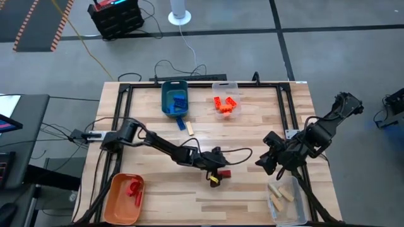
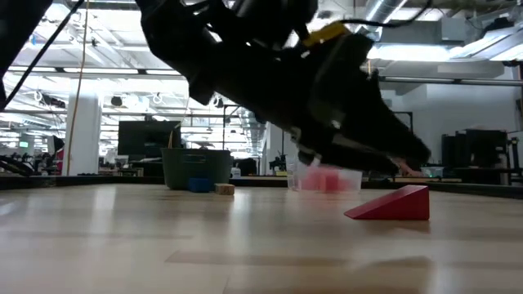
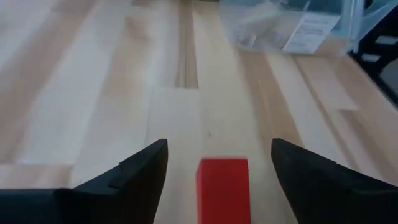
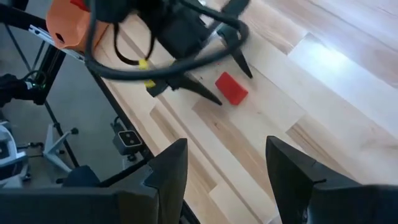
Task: Sort blocks
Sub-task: Put the red block into the orange bin
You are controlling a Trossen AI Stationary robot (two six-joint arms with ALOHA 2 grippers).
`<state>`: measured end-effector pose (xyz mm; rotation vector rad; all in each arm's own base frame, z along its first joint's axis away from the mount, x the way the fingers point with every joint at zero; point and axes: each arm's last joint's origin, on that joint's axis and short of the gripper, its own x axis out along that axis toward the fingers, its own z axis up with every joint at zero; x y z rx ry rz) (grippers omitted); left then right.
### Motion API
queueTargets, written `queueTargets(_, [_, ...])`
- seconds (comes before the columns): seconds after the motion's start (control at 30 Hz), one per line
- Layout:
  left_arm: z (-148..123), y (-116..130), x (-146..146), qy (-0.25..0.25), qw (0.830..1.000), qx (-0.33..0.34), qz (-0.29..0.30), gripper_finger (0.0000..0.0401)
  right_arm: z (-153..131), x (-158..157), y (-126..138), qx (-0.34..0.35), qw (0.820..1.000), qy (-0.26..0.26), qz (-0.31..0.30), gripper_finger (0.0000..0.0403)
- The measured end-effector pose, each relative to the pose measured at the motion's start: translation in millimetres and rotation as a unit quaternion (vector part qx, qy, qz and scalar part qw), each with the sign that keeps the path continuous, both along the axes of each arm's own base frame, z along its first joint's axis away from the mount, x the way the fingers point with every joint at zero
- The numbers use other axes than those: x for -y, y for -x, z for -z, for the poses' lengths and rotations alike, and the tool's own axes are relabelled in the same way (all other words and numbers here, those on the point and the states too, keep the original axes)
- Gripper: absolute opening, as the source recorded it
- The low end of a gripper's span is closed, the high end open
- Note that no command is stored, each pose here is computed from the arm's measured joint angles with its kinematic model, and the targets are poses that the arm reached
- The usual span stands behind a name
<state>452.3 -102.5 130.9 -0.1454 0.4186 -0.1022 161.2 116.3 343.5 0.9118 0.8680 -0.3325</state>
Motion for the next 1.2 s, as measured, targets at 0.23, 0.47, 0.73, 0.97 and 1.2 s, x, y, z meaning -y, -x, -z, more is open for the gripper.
queueTargets(0.23, [11.6,-13.2,15.9,-0.028,0.999,-0.024,0.014,0.0314,-1.5,-1.4,-1.5,0.010,1.000,-0.008,0.000,0.0204])
queueTargets(0.47, [12.7,-12.7,18.9,-0.078,0.995,-0.056,0.005,0.0271,-1.5,-1.8,-1.0,0.010,1.000,-0.007,-0.003,0.0204])
queueTargets(0.73, [17.8,-8.8,13.6,-0.049,0.993,-0.109,0.020,0.0123,-1.7,-1.9,-1.4,0.012,1.000,-0.006,-0.006,0.0204])
queueTargets(0.97, [-17.4,-2.5,1.1,-0.021,0.993,-0.116,0.025,0.0123,-1.6,-1.9,-1.4,0.013,1.000,0.002,-0.015,0.0204])
queueTargets(1.2, [-111.0,44.1,-11.2,-0.017,0.987,-0.155,0.024,0.0123,-0.6,0.1,-0.6,0.015,0.998,0.044,-0.036,0.0204])
